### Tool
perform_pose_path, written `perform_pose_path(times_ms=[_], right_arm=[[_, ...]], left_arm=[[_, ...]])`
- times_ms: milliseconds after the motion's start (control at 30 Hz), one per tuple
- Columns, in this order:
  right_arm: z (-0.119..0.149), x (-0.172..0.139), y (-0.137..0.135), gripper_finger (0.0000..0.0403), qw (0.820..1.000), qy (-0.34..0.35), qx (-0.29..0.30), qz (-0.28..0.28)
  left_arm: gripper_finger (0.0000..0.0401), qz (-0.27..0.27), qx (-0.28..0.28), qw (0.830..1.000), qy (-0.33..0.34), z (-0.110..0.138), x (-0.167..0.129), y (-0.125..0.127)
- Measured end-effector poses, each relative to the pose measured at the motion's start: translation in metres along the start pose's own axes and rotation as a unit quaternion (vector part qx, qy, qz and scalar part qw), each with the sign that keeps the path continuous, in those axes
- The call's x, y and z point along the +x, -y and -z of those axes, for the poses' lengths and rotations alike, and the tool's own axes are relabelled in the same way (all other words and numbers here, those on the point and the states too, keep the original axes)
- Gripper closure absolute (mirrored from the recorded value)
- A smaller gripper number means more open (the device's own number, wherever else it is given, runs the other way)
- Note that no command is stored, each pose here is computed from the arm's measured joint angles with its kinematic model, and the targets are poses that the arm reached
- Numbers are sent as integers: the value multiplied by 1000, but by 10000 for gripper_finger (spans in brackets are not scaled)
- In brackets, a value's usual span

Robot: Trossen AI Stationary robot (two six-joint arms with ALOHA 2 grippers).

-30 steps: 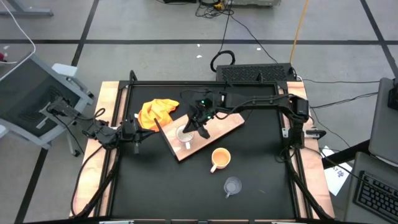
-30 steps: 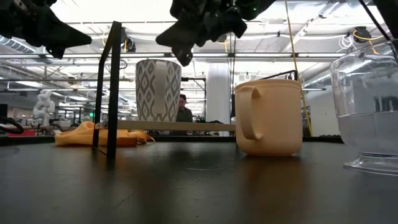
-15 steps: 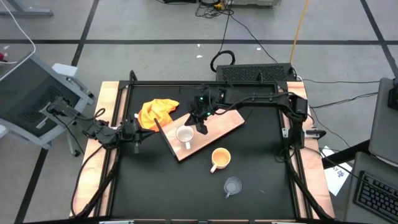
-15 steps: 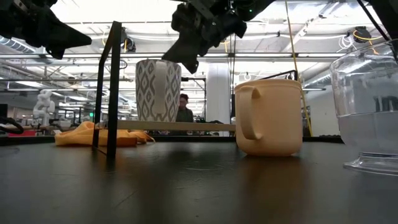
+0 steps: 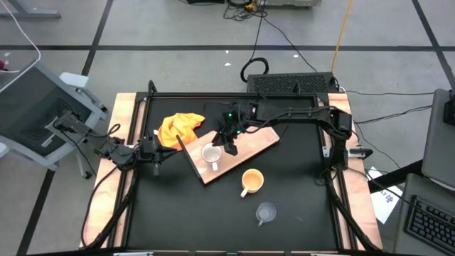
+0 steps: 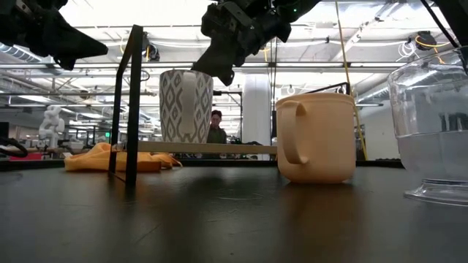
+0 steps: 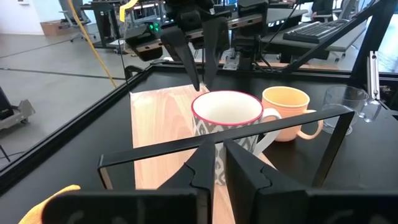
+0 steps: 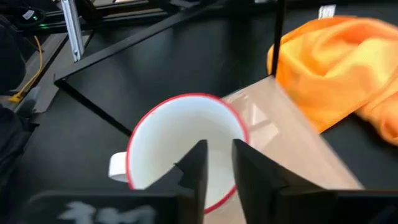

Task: Stack small to large cups/mugs on shelf
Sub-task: Put the white mug on the shelf

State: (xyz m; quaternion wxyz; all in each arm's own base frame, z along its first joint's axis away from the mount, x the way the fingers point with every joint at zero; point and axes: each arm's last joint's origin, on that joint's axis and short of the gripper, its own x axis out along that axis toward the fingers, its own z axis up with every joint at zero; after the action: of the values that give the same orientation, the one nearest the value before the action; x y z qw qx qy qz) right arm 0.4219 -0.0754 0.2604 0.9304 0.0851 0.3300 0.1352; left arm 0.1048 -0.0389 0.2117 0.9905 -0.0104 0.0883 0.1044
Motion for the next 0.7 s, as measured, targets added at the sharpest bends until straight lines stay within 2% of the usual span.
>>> perform_pose_path(times_ms=[233,367,567,700], right_arm=[[-1,2,-12,250,1000,-14,15,-6],[-9,-7,-12,217,998,-34,18,44],[-26,-19,-18,203,998,-40,6,52],[-24,-20,-17,205,997,-55,11,53]], left_arm=[[364,0,2,1000,0,0,0,0],[364,0,2,1000,0,0,0,0],[364,0,2,1000,0,0,0,0],[364,0,2,1000,0,0,0,0]])
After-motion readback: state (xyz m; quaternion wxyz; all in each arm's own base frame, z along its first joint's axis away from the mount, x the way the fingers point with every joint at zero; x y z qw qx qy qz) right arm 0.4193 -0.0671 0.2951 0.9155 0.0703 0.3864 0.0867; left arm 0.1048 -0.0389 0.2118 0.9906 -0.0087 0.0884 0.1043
